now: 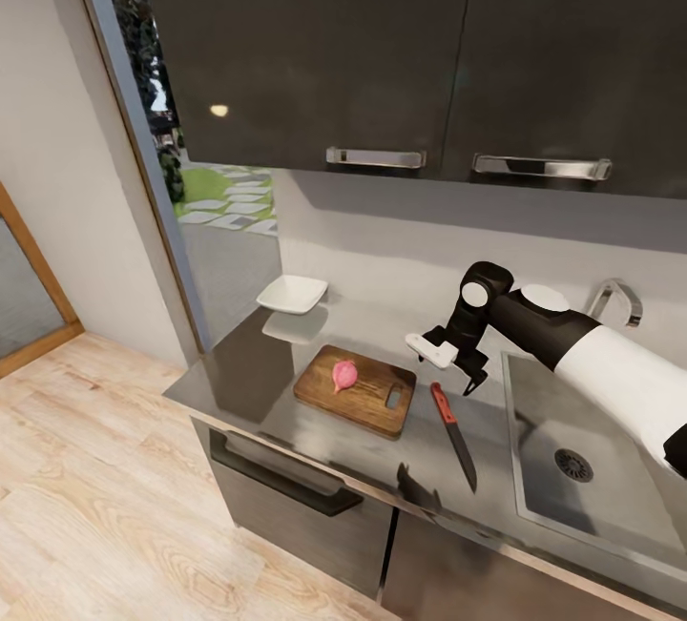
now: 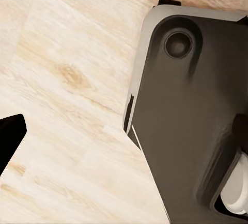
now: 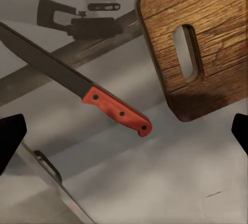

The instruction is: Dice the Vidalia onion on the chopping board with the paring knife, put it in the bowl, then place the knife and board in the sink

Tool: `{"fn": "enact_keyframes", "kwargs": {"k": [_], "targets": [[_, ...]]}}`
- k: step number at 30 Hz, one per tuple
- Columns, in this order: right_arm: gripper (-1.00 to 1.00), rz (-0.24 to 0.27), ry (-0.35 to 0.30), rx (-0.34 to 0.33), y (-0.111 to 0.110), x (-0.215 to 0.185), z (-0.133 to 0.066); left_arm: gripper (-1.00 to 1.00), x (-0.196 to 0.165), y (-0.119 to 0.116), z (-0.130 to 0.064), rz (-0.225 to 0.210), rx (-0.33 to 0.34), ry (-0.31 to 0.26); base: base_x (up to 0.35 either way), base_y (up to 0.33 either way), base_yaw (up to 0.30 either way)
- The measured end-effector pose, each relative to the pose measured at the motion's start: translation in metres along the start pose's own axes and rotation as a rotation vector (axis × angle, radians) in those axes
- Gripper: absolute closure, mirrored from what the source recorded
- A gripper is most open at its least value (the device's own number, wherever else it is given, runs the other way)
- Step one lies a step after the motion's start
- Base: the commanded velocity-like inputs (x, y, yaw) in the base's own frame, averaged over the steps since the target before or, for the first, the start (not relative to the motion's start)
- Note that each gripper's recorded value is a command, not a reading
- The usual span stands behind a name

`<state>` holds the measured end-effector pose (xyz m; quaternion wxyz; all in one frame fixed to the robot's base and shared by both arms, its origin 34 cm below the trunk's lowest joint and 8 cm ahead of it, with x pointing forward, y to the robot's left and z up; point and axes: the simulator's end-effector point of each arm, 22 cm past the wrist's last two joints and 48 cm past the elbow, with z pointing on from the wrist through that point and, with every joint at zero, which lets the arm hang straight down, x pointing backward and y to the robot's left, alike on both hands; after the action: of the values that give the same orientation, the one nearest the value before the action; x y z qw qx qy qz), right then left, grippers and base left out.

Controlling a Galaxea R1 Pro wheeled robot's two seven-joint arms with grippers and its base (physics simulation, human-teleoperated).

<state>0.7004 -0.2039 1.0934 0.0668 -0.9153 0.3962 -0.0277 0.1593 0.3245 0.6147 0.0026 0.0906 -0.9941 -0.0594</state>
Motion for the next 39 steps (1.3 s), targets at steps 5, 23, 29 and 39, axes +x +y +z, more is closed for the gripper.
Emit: {"fn": "enact_keyframes", "kwargs": {"k": [5,23,29,39], "targets": [[-1.0,0.0,-0.001,0.001,-0.0006,-0.0002,0.0005,-1.0,0.0004,0.0,0.0,0.0,0.0,0.001,0.002,0.0,0.0],[-1.0,0.004,0.0,-0.002,0.0008,0.0009,0.0005,-1.0,0.0006,-0.001,0.0,0.0,0.001,0.001,0.0,0.0,0.0],[-1.0,0.004,0.0,-0.002,0.0008,0.0009,0.0005,-1.0,0.0006,-0.0011,0.0,0.0,0.001,0.001,0.0,0.0,0.0],[-1.0,0.004,0.0,0.002,0.0,0.0009,0.0004,-1.0,0.0007,-0.0011,0.0,0.0,0.001,0.001,0.0,0.0,0.0]]}}
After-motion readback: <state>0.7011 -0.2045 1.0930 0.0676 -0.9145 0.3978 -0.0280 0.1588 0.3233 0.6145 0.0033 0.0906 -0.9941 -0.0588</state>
